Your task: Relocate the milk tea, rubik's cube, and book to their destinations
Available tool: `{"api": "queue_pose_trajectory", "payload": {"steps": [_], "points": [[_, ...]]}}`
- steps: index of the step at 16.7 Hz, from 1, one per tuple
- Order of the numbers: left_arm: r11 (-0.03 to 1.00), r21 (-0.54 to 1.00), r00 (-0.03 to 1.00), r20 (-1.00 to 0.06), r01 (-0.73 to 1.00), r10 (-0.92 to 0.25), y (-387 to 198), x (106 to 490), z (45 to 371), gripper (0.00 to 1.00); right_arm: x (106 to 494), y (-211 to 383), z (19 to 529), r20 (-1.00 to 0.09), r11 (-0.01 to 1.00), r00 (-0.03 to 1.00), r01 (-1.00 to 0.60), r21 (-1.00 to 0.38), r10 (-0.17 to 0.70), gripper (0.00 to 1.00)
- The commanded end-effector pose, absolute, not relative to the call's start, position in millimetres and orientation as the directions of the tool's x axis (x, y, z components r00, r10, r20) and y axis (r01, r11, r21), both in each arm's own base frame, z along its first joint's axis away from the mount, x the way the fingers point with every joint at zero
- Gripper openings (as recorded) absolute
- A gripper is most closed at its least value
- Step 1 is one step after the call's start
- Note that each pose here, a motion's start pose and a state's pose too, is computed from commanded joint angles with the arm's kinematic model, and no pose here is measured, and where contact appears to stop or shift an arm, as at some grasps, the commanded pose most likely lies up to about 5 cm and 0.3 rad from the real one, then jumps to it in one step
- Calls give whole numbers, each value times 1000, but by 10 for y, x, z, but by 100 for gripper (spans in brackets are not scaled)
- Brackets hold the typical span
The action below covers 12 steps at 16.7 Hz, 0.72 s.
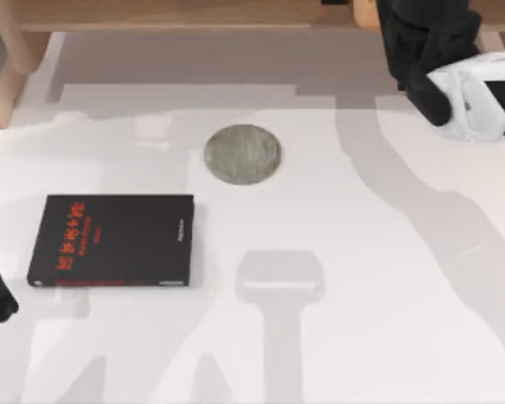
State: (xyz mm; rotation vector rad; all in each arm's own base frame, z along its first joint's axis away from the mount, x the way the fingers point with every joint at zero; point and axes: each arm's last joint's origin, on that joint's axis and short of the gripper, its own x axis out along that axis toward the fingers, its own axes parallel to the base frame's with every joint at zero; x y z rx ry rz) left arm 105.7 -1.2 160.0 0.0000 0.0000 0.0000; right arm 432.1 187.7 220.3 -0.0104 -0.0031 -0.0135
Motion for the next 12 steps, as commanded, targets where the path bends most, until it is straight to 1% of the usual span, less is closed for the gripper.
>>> {"api": "queue_pose_trajectory", "payload": {"steps": [2,5,10,12], "points": [[1000,0,1000,0,0,0,-12,1057,1600,100,4119,1847,2160,-18,1000,1000,13,-21,-14,0],[1000,0,1000,0,0,0,-12,1057,1600,100,3911,1863,2224,1,1000,1000,13,-11,-13,0],[1000,0,1000,0,0,0,-12,1057,1600,100,3914,1861,2226,3,1000,1000,16,-8,-16,0],[1000,0,1000,0,0,0,-12,1057,1600,100,3893,1983,2291,35,1000,999,7,12,-7,0]]}}
